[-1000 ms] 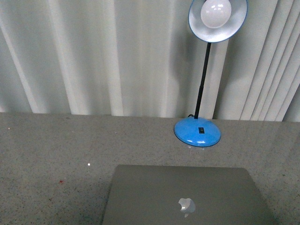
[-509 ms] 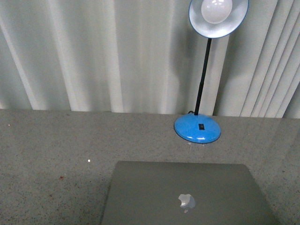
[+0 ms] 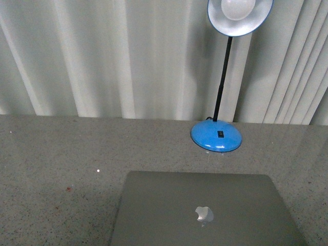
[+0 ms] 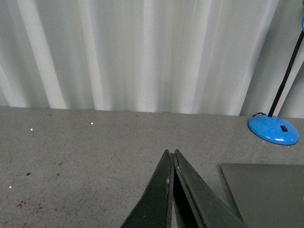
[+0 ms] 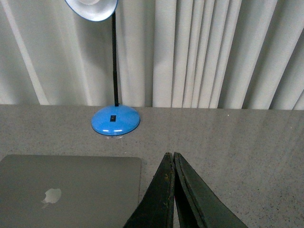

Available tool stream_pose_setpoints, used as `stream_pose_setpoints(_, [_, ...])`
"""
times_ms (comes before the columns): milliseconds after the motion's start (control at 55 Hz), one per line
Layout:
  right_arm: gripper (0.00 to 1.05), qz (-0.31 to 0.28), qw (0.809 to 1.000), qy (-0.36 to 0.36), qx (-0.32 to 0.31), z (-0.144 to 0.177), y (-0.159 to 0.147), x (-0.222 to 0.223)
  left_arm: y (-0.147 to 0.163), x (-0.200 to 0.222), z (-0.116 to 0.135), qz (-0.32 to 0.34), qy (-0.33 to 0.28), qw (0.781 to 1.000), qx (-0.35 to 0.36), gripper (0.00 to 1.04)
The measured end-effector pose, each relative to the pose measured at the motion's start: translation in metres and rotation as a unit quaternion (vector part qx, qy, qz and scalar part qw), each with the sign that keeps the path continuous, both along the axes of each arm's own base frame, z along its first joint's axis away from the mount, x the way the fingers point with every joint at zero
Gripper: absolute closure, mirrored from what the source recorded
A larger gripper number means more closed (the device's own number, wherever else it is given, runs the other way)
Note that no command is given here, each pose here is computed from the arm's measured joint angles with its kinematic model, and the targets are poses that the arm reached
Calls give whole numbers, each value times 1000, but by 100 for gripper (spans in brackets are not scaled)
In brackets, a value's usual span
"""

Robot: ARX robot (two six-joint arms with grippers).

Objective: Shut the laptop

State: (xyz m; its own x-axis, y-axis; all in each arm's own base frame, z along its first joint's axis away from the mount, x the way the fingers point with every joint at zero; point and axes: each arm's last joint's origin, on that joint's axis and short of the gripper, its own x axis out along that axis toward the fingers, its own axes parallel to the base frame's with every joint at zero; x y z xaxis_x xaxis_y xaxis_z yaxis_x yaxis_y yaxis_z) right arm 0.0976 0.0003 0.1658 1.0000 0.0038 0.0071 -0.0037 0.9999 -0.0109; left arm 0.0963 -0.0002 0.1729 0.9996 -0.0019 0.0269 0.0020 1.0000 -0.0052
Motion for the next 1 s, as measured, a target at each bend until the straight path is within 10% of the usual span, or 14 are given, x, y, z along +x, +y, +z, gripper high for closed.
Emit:
stream_pose_setpoints(109, [102, 0, 1000, 2, 0, 0, 0, 0, 0, 0, 0, 0, 2, 1000, 0, 101])
stream_pose_setpoints(600, [9, 0, 1000, 2, 0, 0, 0, 0, 0, 0, 0, 0, 1, 1000, 0, 7])
stream_pose_setpoints(1000, [7, 0, 1000, 2, 0, 0, 0, 0, 0, 0, 0, 0, 1, 1000, 0, 7])
